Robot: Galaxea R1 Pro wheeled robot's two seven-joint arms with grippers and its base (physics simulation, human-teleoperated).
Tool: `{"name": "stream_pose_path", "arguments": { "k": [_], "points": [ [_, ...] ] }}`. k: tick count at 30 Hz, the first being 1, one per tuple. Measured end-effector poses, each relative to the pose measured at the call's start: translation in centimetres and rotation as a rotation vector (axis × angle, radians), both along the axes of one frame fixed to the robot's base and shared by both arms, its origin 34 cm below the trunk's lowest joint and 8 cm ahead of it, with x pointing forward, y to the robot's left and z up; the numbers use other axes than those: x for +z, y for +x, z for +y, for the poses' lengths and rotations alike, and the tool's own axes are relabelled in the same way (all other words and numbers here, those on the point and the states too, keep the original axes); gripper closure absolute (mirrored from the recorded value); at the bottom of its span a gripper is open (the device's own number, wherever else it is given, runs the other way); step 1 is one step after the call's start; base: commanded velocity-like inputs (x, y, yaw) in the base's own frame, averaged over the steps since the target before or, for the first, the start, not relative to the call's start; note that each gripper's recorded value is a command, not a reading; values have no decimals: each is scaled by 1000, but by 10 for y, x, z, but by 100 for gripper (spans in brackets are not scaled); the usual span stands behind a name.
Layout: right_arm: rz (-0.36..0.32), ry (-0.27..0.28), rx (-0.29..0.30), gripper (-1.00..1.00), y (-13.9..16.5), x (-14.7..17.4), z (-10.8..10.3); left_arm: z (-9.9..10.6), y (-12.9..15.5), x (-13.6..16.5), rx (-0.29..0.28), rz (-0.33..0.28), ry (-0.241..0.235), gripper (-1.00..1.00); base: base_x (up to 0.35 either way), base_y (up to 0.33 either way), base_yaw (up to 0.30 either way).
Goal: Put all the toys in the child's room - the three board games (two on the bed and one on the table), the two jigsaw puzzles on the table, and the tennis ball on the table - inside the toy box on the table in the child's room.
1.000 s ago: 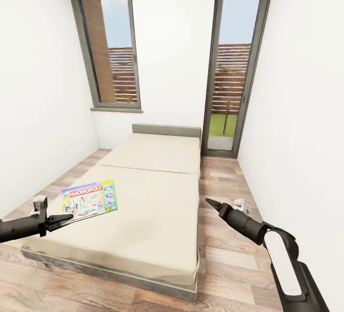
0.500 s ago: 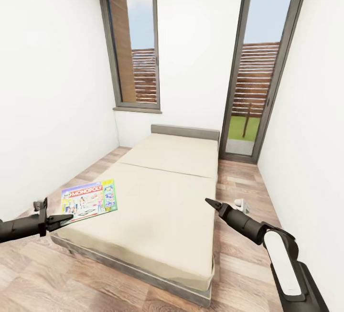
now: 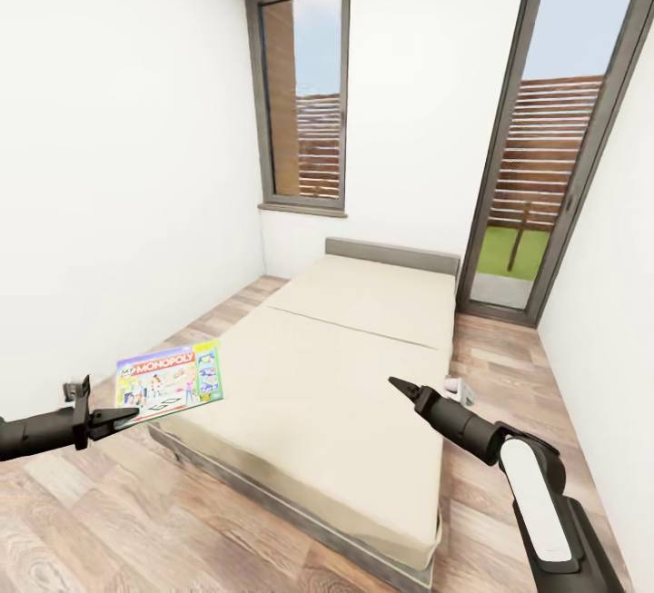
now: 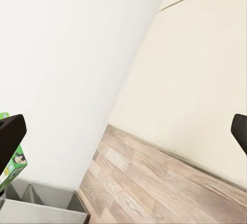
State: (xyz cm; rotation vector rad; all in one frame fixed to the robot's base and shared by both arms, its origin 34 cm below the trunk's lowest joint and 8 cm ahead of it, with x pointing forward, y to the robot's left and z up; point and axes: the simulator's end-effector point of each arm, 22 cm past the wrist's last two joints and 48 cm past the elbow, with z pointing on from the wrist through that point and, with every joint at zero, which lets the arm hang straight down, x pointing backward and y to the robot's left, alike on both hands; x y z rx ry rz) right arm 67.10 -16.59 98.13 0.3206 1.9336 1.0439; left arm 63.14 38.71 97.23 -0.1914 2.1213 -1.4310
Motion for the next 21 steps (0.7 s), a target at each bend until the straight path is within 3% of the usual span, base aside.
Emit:
{"name": "stream_pose_path", "arguments": {
  "k": [21],
  "points": [
    [3, 0, 2, -100, -3, 27, 1, 1, -3, 28, 1, 2, 0, 100, 0, 0, 290]
  ]
}}
